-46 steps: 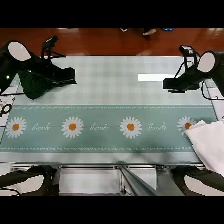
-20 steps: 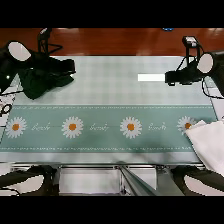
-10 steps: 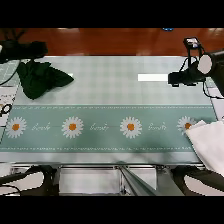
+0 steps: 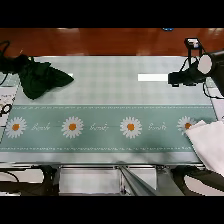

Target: Fold the shirts.

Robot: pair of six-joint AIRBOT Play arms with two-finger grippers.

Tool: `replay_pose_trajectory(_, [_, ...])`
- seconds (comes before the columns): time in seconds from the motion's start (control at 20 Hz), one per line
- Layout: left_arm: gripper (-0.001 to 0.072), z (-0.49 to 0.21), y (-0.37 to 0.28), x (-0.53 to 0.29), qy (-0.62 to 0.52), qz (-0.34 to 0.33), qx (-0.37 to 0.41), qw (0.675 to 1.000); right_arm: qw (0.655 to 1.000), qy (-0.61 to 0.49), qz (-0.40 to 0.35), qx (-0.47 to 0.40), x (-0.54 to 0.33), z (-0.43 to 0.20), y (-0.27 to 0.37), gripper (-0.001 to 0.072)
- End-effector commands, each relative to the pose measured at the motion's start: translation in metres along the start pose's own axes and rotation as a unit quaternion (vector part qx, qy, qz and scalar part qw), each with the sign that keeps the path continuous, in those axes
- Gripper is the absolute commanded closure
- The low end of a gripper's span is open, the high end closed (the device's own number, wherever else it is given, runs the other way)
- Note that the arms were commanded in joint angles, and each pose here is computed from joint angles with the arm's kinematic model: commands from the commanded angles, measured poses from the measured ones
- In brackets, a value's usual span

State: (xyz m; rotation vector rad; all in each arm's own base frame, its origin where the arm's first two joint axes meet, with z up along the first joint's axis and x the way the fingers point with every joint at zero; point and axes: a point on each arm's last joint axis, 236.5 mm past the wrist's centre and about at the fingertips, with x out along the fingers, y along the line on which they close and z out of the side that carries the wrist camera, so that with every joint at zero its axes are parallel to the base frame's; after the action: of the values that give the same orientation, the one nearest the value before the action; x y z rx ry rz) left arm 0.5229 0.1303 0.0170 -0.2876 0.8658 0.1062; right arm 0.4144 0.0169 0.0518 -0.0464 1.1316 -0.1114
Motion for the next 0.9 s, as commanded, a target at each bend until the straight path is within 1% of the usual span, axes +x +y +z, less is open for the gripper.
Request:
replay_pose_trajectory(0.0, [0.0203,-0.050,0.054,0.032,0.092,0.056,-0.008,0.994,1.000,0.000,0.002,0.007,0.000,0.000,0.001,0.0296])
replay_pose_trajectory(0.2, [0.0204,-0.078,0.048,0.062,0.156,0.043,-0.010,0.987,1.000,-0.001,0.003,0.023,0.000,0.001,0.002,0.0297])
replay_pose_trajectory(0.35, [0.0209,-0.098,0.043,0.070,0.205,0.033,-0.011,0.978,1.000,-0.003,0.003,0.023,0.000,0.001,0.002,0.0303])
replay_pose_trajectory(0.4, [0.0326,-0.101,0.042,0.067,0.217,0.030,-0.011,0.976,1.000,-0.003,0.003,0.023,0.000,0.001,0.002,0.0303])
replay_pose_trajectory(0.45, [0.0656,-0.099,0.040,0.062,0.225,0.027,-0.011,0.974,1.000,-0.003,0.003,0.023,0.000,0.001,0.001,0.0303])
replay_pose_trajectory(0.5, [0.0683,-0.090,0.038,0.056,0.222,0.027,-0.015,0.975,1.000,-0.003,0.003,0.024,0.000,0.001,0.002,0.0303])
replay_pose_trajectory(0.6, [0.0684,-0.056,0.023,0.040,0.184,0.022,-0.029,0.982,1.000,-0.001,0.002,0.027,0.000,0.000,0.001,0.0303])
replay_pose_trajectory(0.75, [0.0685,0.031,-0.044,-0.008,0.049,-0.048,-0.031,0.997,1.000,0.004,0.001,0.025,-0.008,-0.004,0.001,0.0303])
replay_pose_trajectory(0.85, [0.0685,0.083,-0.091,-0.064,-0.046,-0.094,-0.021,0.994,1.000,-0.012,0.002,0.015,-0.025,-0.002,0.003,0.0303])
